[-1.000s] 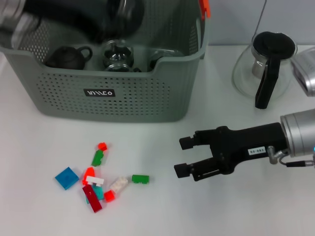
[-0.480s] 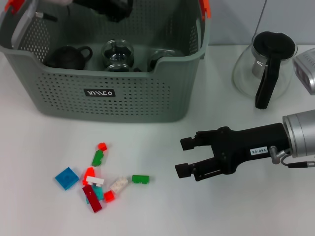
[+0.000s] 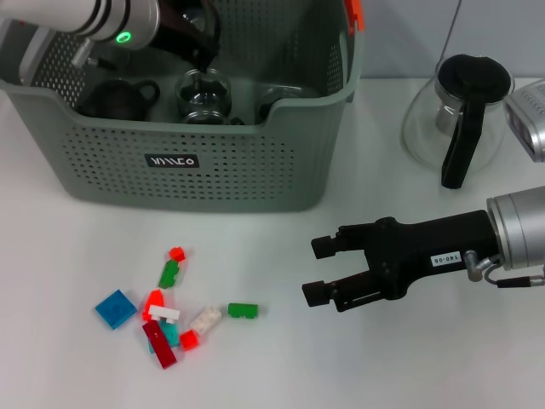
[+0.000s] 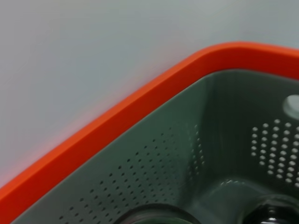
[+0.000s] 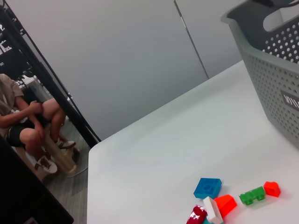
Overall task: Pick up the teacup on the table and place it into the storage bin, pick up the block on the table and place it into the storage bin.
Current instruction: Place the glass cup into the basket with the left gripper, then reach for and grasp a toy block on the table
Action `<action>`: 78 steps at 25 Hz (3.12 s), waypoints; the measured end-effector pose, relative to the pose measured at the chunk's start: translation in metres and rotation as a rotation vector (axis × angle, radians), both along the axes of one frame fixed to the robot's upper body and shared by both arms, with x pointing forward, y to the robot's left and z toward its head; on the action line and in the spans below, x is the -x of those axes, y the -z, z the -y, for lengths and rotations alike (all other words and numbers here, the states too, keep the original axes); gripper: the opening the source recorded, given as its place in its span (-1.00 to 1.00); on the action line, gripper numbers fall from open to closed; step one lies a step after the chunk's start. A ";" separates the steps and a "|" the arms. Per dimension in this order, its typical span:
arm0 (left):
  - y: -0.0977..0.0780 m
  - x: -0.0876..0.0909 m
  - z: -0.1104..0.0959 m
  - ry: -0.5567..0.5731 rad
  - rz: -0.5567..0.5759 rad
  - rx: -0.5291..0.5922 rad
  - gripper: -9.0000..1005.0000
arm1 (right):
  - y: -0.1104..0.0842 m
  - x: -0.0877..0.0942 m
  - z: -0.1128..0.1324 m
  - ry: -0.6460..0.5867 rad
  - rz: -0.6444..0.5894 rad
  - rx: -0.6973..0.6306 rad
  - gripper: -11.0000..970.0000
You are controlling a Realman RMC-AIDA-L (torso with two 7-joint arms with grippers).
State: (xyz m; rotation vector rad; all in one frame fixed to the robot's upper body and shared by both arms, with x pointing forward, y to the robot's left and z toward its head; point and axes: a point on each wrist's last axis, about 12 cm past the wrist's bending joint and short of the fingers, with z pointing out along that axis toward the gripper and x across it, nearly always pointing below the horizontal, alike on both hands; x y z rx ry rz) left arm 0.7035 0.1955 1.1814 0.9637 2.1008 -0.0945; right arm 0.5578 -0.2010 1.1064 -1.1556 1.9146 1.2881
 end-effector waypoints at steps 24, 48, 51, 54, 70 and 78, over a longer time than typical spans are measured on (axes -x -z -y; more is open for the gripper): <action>0.021 0.002 -0.002 -0.038 0.029 -0.074 -0.90 | 0.002 -0.001 -0.003 -0.001 0.004 0.015 0.94; 0.020 0.003 -0.006 -0.045 0.038 -0.086 -0.09 | 0.001 -0.001 -0.004 -0.004 0.002 0.014 0.94; 0.012 0.004 -0.009 -0.059 0.042 -0.088 0.12 | 0.001 -0.001 -0.004 -0.003 0.002 0.015 0.94; -0.004 0.010 -0.012 -0.074 0.057 -0.072 0.24 | 0.000 -0.002 -0.003 0.001 0.006 0.013 0.94; -0.111 0.091 -0.031 0.033 0.170 0.263 0.41 | -0.006 -0.007 -0.001 -0.016 0.047 0.014 0.94; -0.105 0.170 -0.054 0.466 0.078 0.493 0.41 | -0.014 -0.007 0.000 -0.048 0.091 0.003 0.94</action>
